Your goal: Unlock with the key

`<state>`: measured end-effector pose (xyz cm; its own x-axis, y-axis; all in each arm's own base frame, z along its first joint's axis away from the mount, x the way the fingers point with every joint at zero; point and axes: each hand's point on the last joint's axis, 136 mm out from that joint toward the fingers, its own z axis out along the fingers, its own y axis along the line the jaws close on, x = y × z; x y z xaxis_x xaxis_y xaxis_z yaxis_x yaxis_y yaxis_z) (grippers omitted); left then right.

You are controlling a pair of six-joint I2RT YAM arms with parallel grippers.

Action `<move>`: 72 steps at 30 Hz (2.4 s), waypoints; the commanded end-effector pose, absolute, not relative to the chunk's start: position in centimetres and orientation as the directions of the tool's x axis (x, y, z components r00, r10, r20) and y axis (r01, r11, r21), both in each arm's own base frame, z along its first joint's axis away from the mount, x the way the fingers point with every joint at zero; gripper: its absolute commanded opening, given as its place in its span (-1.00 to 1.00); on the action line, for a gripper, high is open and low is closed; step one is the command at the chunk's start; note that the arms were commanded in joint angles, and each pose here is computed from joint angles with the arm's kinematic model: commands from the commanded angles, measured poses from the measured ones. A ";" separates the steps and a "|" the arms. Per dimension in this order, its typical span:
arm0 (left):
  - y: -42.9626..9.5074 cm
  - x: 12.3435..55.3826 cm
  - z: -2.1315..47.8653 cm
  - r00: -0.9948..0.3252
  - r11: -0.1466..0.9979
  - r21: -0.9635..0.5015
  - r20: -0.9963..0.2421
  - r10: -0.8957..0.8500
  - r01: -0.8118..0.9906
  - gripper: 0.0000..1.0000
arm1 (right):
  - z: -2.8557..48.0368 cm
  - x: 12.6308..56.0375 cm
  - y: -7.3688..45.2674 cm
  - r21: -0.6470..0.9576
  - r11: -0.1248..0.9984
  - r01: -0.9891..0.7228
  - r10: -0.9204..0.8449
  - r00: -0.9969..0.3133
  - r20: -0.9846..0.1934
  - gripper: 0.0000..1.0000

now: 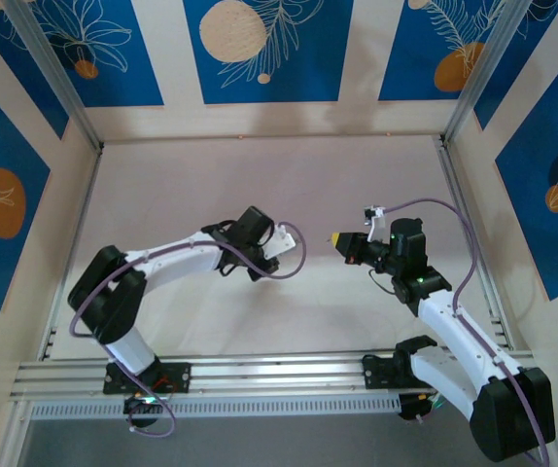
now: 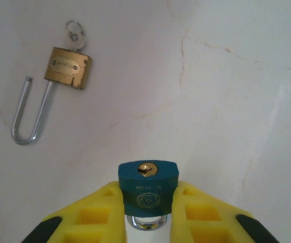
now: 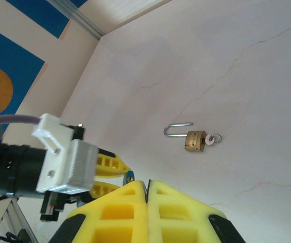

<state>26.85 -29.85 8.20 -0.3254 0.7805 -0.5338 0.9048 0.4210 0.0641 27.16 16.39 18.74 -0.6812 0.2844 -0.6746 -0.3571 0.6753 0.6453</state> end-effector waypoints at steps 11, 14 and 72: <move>-32.8 26.7 15.1 -0.081 0.448 0.270 -0.778 0.624 0.852 -0.63 | 19.6 27.6 19.5 0.688 0.662 -0.296 0.348 -0.692 -0.633 -1.00; -33.0 26.3 15.4 -0.048 0.446 0.306 -0.779 0.625 0.841 -0.63 | 19.6 27.7 20.2 0.706 0.648 -0.287 0.353 -0.708 -0.612 -1.00; -33.8 25.5 15.3 -0.015 0.436 0.347 -0.768 0.640 0.830 -0.66 | 17.9 27.1 24.9 0.722 0.604 -0.336 0.281 -0.759 -0.588 -1.00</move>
